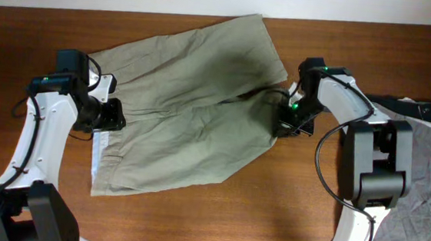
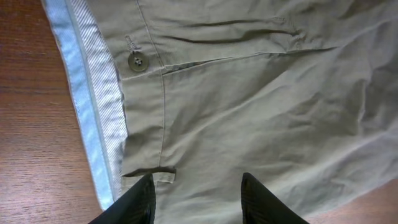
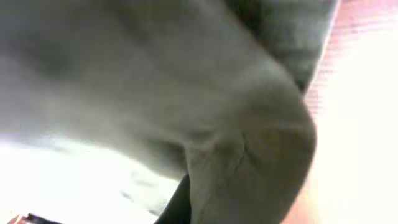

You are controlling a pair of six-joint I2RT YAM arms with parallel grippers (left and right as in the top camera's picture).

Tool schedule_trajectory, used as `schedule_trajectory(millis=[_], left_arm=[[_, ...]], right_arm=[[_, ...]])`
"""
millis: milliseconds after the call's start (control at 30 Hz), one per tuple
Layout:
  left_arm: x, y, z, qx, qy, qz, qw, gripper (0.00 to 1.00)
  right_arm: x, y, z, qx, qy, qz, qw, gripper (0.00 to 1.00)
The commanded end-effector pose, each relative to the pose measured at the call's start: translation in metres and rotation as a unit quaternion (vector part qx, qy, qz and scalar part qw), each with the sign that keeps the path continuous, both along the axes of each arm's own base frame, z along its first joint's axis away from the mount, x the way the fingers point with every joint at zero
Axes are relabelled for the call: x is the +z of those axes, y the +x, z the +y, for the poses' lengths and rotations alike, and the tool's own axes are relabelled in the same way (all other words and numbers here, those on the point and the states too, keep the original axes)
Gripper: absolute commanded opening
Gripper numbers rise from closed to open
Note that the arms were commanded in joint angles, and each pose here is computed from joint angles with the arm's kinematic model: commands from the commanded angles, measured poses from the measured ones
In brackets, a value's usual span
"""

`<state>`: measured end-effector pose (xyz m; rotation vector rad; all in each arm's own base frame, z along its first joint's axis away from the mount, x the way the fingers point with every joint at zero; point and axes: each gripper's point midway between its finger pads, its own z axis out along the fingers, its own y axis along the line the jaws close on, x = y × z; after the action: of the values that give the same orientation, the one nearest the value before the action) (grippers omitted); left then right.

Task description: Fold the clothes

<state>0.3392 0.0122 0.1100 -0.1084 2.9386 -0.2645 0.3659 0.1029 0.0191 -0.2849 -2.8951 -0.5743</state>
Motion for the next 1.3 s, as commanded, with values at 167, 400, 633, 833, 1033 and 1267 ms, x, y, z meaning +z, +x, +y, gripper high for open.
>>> schedule_trajectory(millis=[167,400,633,833,1033,1267], left_arm=[[-0.002,0.005,-0.003,0.001,-0.007,-0.008,1.0,0.46],[-0.002,0.004,-0.003,0.0,-0.009,-0.007,1.0,0.49],[-0.002,0.004,-0.003,0.0,-0.009,-0.007,1.0,0.5],[-0.002,0.004,-0.003,0.0,-0.009,-0.007,1.0,0.51],[-0.002,0.004,-0.004,0.0,-0.009,-0.007,1.0,0.51],[-0.002,0.004,-0.003,0.0,-0.009,-0.007,1.0,0.51]], right_arm=[[0.152,0.073,0.09,0.021,0.042,-0.21,0.976,0.07],[0.12,0.088,0.063,0.04,-0.062,-0.225,0.972,0.83],[0.059,0.048,-0.07,-0.04,-0.126,-0.086,0.988,0.89],[0.032,0.057,0.039,0.04,0.206,-0.2,0.957,0.89],[0.044,0.06,0.011,0.008,0.07,-0.181,0.981,0.04],[0.138,0.025,0.031,0.038,-0.034,-0.149,0.988,0.05]])
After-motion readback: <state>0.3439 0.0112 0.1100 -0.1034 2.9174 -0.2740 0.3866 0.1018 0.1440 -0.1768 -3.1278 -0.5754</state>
